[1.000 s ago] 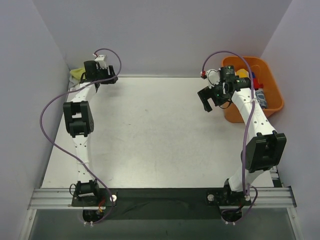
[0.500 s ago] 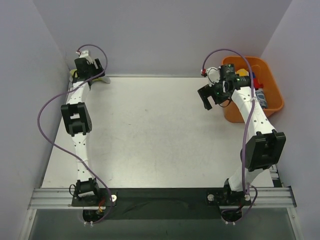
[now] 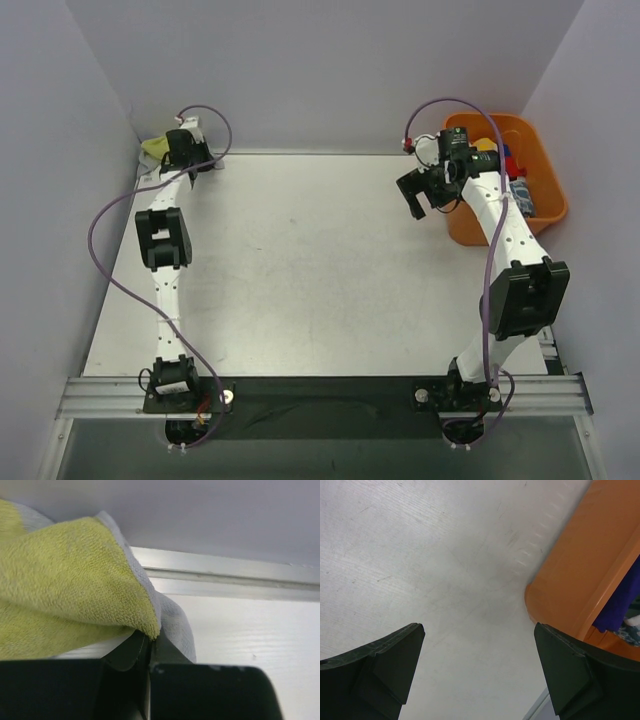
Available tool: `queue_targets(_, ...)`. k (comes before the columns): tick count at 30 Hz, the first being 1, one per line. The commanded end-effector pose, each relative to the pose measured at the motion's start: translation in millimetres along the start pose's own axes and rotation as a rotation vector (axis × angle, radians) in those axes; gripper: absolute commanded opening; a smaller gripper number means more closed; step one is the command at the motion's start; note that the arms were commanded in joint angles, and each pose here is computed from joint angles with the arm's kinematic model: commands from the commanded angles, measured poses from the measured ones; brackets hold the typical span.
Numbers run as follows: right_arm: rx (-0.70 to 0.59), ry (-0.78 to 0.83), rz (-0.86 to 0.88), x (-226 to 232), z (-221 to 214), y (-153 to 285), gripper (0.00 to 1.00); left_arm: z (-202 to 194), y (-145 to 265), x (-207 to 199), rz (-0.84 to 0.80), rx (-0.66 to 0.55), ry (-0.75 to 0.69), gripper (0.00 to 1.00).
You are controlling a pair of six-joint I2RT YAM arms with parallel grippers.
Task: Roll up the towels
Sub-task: Move the towel to the center of the board, then flatten the towel
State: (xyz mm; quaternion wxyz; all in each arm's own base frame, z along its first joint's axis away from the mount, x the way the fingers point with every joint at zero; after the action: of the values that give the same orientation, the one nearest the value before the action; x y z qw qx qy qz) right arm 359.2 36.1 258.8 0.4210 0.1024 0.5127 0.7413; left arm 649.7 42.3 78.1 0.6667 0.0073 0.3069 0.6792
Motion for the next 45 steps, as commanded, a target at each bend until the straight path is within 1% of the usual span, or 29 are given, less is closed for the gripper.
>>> queue_targets(1,0.007,-0.024,-0.010,-4.0,4.1,8.9,1.00,13.5,39.2,-66.7,-0.246,0.106,-0.170,0.00)
queue_targets(2,0.004,-0.044,0.004,-3.1,5.2,7.1,1.00,6.2,51.2,-84.2,-0.307,0.160,-0.223,0.00)
queue_targets(3,-0.004,-0.058,0.005,-4.2,7.6,7.5,1.00,7.4,77.7,-132.3,-0.460,0.188,-0.365,0.00)
queue_targets(4,-0.010,-0.073,0.014,-4.2,8.5,7.6,1.00,-28.6,95.5,-139.6,-0.493,0.350,-0.387,0.00)
queue_targets(5,-0.017,-0.103,0.033,-2.9,9.9,5.3,1.00,-40.1,113.2,-156.3,-0.559,0.410,-0.439,0.00)
queue_targets(6,-0.019,-0.118,0.039,-4.2,9.9,4.4,1.00,-38.2,141.8,-178.4,-0.683,0.422,-0.567,0.00)
queue_targets(7,-0.021,-0.135,0.044,-5.2,9.7,3.7,1.00,-70.1,173.4,-202.2,-0.775,0.573,-0.607,0.00)
queue_targets(8,-0.026,-0.154,0.063,-4.3,10.6,1.2,1.00,-92.5,193.9,-203.8,-0.831,0.671,-0.639,0.00)
queue_targets(9,-0.029,-0.170,0.066,-7.3,9.3,1.6,1.00,-98.2,229.9,-212.0,-0.911,0.746,-0.711,0.00)
queue_targets(10,-0.037,-0.181,0.072,-8.8,9.7,1.7,1.00,-111.5,249.7,-222.5,-0.951,0.801,-0.750,0.00)
queue_targets(12,-0.053,-0.195,0.115,-6.8,8.9,2.0,1.00,-122.4,290.5,-209.7,-1.010,0.909,-0.794,0.00)
queue_targets(13,-0.059,-0.197,0.129,-6.5,7.6,3.2,0.98,-124.3,300.3,-200.8,-0.998,0.938,-0.809,0.00)
queue_targets(14,-0.048,-0.195,0.152,-3.4,4.2,0.4,0.97,-114.5,310.2,-188.1,-0.973,0.929,-0.827,0.00)
queue_targets(15,-0.053,-0.189,0.177,-0.4,3.4,-0.3,0.96,-122.6,316.9,-169.6,-0.949,0.984,-0.832,0.00)
queue_targets(16,-0.050,-0.189,0.194,2.0,1.9,-2.4,0.94,-118.9,317.4,-153.9,-0.888,1.000,-0.852,0.00)
queue_targets(20,-0.034,-0.207,0.296,17.1,-0.4,-19.3,0.84,-104.8,313.8,-99.4,-0.725,1.055,-0.787,0.00)
queue_targets(21,-0.033,-0.209,0.314,19.7,-0.1,-22.4,0.82,-99.0,313.5,-83.9,-0.681,1.069,-0.742,0.00)
queue_targets(22,-0.032,-0.212,0.341,23.7,0.3,-26.7,0.77,-94.7,311.4,-78.0,-0.659,1.067,-0.724,0.00)
queue_targets(24,-0.005,-0.213,0.387,33.4,-0.8,-38.6,0.74,-90.9,308.5,-65.0,-0.611,1.076,-0.645,0.00)
queue_targets(28,0.076,-0.206,0.468,51.3,-11.0,-57.1,0.66,-91.5,305.1,-63.8,-0.573,1.091,-0.568,0.00)
queue_targets(32,0.096,-0.215,0.588,66.7,-17.9,-54.9,0.64,-95.9,297.7,-62.6,-0.542,1.105,-0.479,0.00)
queue_targets(35,0.079,-0.203,0.695,88.7,-21.6,-44.3,0.64,-91.8,287.9,-51.8,-0.481,1.073,-0.349,0.00)
queue_targets(38,0.065,-0.128,0.735,112.7,-23.8,-40.0,0.65,-81.3,267.9,-37.9,-0.350,0.992,-0.197,0.00)
queue_targets(39,0.064,-0.109,0.734,117.4,-23.4,-40.9,0.65,-74.8,254.9,-35.7,-0.280,0.926,-0.122,0.00)
queue_targets(41,0.058,-0.095,0.729,124.2,-19.7,-46.4,0.65,-66.9,238.7,-19.8,-0.137,0.859,-0.055,0.00)
queue_targets(42,0.057,-0.100,0.724,124.2,-17.5,-47.6,0.64,-53.1,226.1,-16.0,-0.029,0.768,0.028,0.00)
queue_targets(43,0.067,-0.110,0.713,123.5,-16.4,-50.8,0.64,-45.8,220.8,-7.4,0.055,0.722,0.054,0.00)
queue_targets(44,0.067,-0.114,0.708,121.4,-12.7,-53.6,0.64,-37.5,217.9,7.3,0.221,0.657,0.078,0.00)
queue_targets(45,0.062,-0.116,0.709,120.6,-10.7,-53.9,0.64,-30.8,215.9,12.5,0.294,0.608,0.079,0.00)
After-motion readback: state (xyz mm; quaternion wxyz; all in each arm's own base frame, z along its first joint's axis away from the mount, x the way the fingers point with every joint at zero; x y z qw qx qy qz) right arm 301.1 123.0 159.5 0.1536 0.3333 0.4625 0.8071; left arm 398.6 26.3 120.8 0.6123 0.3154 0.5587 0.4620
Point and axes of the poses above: each gripper's point midway between its finger pads, its own y axis back along the fingers, its own x axis along the line the jaws close on, z = x × y, the point moved 8 cm from there along y, back along the fingers, and after that the axes turned 11 degrees about y, right-handed, at the moved point
